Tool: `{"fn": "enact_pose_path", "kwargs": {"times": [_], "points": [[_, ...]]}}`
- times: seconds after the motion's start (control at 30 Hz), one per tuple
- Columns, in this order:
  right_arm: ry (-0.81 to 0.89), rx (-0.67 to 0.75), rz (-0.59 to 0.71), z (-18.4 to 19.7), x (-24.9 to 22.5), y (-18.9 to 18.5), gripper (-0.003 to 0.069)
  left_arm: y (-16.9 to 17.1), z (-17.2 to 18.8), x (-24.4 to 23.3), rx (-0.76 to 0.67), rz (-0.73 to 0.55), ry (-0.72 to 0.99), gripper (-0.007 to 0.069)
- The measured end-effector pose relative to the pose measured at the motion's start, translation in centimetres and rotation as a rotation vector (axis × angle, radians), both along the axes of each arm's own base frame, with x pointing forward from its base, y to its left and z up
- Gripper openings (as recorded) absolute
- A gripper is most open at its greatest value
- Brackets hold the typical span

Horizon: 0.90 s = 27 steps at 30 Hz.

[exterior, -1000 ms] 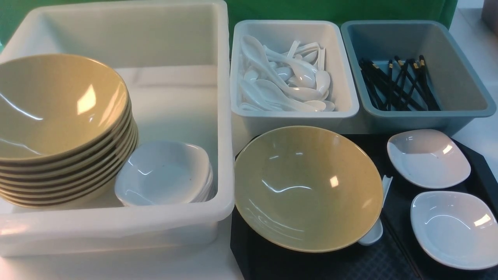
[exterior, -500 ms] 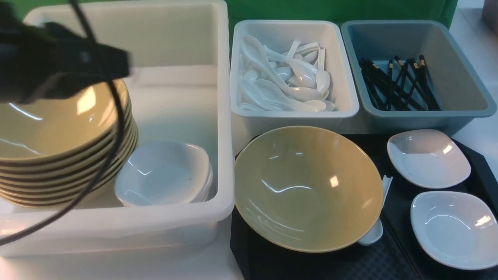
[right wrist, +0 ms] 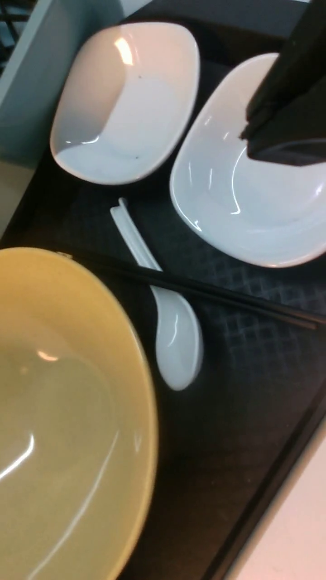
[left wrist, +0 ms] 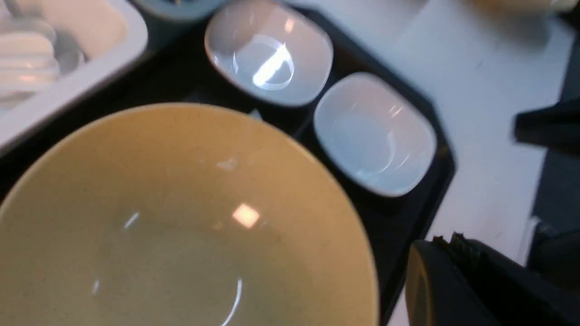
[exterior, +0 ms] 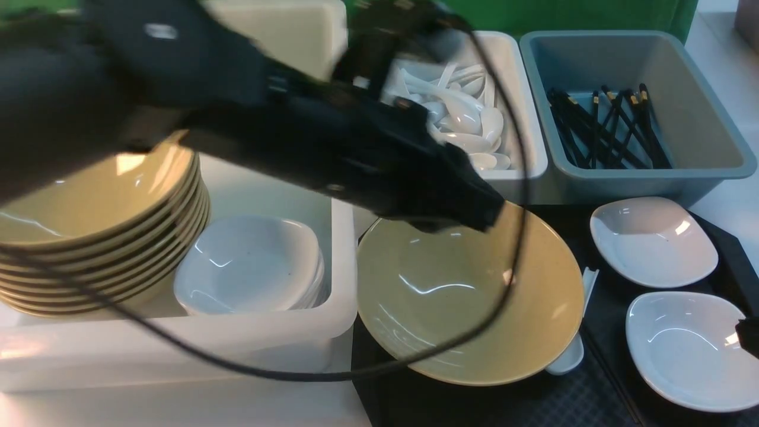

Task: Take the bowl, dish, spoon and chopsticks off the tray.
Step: Use the left arm to grab the yellow noodle bowl on the left

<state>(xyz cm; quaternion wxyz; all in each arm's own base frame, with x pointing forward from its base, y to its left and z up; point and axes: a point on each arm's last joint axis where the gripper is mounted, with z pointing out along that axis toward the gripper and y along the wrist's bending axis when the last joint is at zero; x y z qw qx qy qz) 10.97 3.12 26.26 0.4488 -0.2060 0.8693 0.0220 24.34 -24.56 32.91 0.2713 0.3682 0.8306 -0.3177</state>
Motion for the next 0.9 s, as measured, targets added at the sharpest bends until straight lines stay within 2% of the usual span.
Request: {"fn": "enact_pose_path", "kwargs": {"times": [0.2, 0.4, 0.53, 0.67, 0.9], "points": [[-0.024, 0.007, -0.001, 0.2, 0.2, 0.0, 0.0045, -5.7, -4.0, 2.8, 0.299, -0.051, 0.004, -0.0011], [-0.025, 0.007, -0.001, 0.2, 0.2, 0.0, 0.0048, -9.4, -8.3, 4.9, 0.455, -0.083, -0.008, -0.0011], [-0.025, 0.007, -0.001, 0.2, 0.2, 0.0, 0.005, -11.0, -10.4, 5.3, 0.452, -0.093, 0.026, -0.001], [-0.025, 0.007, -0.001, 0.2, 0.2, 0.0, 0.0053, -12.2, -11.4, 5.1, 0.364, -0.079, 0.116, -0.0008], [-0.028, 0.008, -0.001, 0.2, 0.2, 0.0, 0.0057, -13.7, -10.3, 4.6, 0.188, -0.094, 0.202, -0.0008]]}}
